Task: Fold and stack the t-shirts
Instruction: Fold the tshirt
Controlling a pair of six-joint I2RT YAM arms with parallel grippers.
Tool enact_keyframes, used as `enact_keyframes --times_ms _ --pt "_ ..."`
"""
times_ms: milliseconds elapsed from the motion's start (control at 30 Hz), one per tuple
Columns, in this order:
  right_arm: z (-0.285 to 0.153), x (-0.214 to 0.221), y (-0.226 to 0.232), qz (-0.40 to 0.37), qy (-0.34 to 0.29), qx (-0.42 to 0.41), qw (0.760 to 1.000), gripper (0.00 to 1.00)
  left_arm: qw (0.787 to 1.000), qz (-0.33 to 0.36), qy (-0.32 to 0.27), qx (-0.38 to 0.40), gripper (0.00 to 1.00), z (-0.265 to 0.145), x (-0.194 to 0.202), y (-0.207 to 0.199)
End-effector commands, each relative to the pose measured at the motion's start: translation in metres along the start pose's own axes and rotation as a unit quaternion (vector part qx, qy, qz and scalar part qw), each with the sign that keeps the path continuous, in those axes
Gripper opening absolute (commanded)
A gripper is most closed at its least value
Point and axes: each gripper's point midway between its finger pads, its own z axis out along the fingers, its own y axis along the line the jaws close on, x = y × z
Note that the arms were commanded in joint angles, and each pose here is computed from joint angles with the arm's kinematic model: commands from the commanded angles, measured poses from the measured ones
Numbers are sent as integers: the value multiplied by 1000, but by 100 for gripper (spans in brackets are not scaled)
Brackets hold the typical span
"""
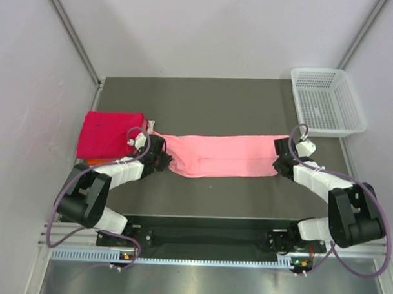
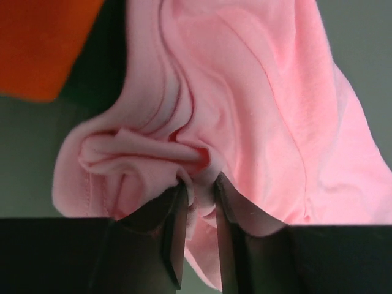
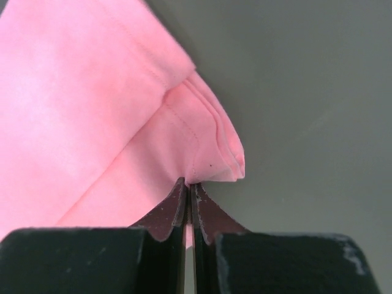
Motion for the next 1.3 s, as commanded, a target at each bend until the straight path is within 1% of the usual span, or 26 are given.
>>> enact_keyframes --times_ms 0,100,133,200,233,300,333,367,400,433,467,567,633,700,733,833,867,900,933,967,1033,1067,1100,1167,1200,1267 --pt "-22 14 7 -45 21 -34 998 0 999 33 -6 -8 28 16 -8 -13" --pt "-38 27 12 -93 28 -42 994 0 998 55 22 3 25 33 -7 -40" --pt "-42 34 15 -108 38 -51 992 0 997 63 34 11 21 45 -7 -57" --pt "-52 53 17 -135 57 -58 987 0 995 78 64 3 21 54 -2 -63" --pt "-57 61 20 -143 65 -70 985 0 994 82 70 10 21 66 -5 -76" --pt "-70 82 25 -158 80 -90 980 0 992 92 82 7 21 76 -6 -83" --pt "-77 90 27 -164 90 -100 977 0 991 96 93 19 19 88 -6 -98" --pt "-83 98 30 -156 100 -109 977 0 989 105 99 25 13 94 -8 -103" --pt "-95 112 36 -172 112 -132 970 0 988 106 108 19 13 100 -11 -104" --pt "-105 122 43 -174 123 -153 965 0 986 111 116 37 11 110 -15 -125" --pt "-114 130 51 -166 132 -169 962 0 984 128 119 44 9 115 -19 -133" --pt "-151 167 80 -186 166 -234 940 0 977 164 121 66 8 130 -31 -169" --pt "-181 195 106 -213 197 -282 914 1 973 183 116 83 8 144 -41 -193" --pt "-205 209 135 -228 209 -326 893 1 972 190 107 90 8 155 -55 -201" --pt "-215 213 143 -235 218 -342 883 3 971 188 102 103 8 163 -63 -209" --pt "-246 208 173 -248 214 -419 847 26 969 174 102 144 9 178 -84 -217" --pt "-254 205 179 -259 205 -444 833 51 967 173 104 156 9 180 -88 -220" --pt "-261 200 185 -256 201 -462 825 66 966 167 111 161 10 182 -96 -217" --pt "-268 196 187 -257 204 -473 818 75 965 167 113 169 10 188 -101 -221" --pt "-268 190 189 -265 195 -479 814 78 963 169 116 175 10 191 -103 -222" --pt "-261 168 192 -255 183 -475 822 79 961 171 113 188 10 198 -110 -225" --pt "-257 159 192 -258 176 -478 821 78 961 173 109 189 10 202 -113 -224" --pt "-241 142 194 -245 167 -468 833 77 961 172 101 191 11 205 -117 -224" --pt "-235 126 194 -249 164 -479 826 75 959 164 89 211 12 213 -122 -230" --pt "-223 111 194 -241 155 -470 835 73 960 159 86 214 11 217 -124 -231" --pt "-213 98 192 -252 140 -466 836 73 959 150 79 225 11 226 -125 -235"
